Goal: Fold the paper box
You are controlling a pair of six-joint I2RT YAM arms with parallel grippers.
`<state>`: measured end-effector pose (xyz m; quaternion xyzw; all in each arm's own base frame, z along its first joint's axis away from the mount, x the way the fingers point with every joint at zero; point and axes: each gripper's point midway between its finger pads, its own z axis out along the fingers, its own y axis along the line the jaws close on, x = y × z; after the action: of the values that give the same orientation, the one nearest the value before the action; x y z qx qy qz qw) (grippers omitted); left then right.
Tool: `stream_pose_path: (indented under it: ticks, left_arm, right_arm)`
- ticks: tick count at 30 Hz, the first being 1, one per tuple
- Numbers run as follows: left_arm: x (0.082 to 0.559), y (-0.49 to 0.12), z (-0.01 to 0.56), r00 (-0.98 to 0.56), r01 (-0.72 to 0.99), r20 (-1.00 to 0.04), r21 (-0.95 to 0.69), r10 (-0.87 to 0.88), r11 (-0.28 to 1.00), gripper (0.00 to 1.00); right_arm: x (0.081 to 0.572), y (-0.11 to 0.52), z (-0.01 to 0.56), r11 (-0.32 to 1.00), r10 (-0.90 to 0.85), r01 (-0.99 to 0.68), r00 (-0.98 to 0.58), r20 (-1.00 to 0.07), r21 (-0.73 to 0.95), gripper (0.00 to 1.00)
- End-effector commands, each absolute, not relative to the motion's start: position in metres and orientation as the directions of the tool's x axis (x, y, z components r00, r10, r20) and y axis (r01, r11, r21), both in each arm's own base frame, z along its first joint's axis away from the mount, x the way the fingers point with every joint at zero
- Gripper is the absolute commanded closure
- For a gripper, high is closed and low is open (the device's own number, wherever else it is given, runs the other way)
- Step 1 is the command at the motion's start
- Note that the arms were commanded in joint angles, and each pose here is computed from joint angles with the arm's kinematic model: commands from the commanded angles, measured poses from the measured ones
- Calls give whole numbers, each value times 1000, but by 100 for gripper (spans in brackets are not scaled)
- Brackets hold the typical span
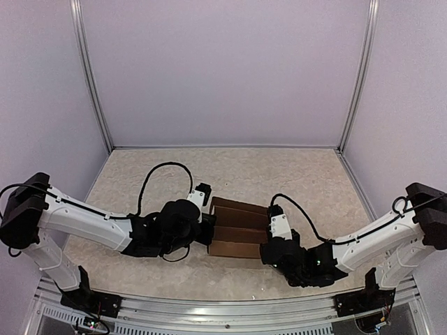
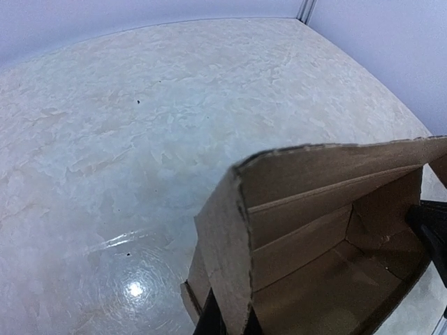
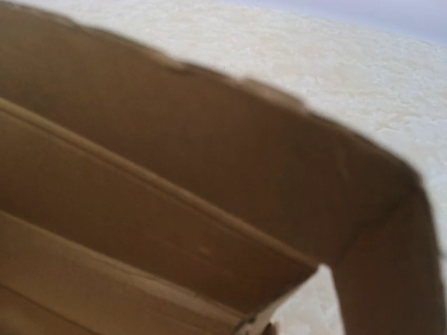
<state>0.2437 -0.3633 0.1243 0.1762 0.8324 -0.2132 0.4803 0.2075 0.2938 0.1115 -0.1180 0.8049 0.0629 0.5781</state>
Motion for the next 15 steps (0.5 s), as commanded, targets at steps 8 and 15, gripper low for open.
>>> stream_pose_path:
  ticks: [8, 15]
  left_arm:
    - [206, -405, 129, -518, 629, -844, -264, 140, 731, 100]
    - [202, -380, 103, -526, 588, -837, -227, 154, 776, 100]
  right_arm:
    - [191, 322, 103, 924, -168, -381, -342, -925, -27, 100]
    - [190, 316, 107, 925, -151, -379, -345, -926, -9, 100]
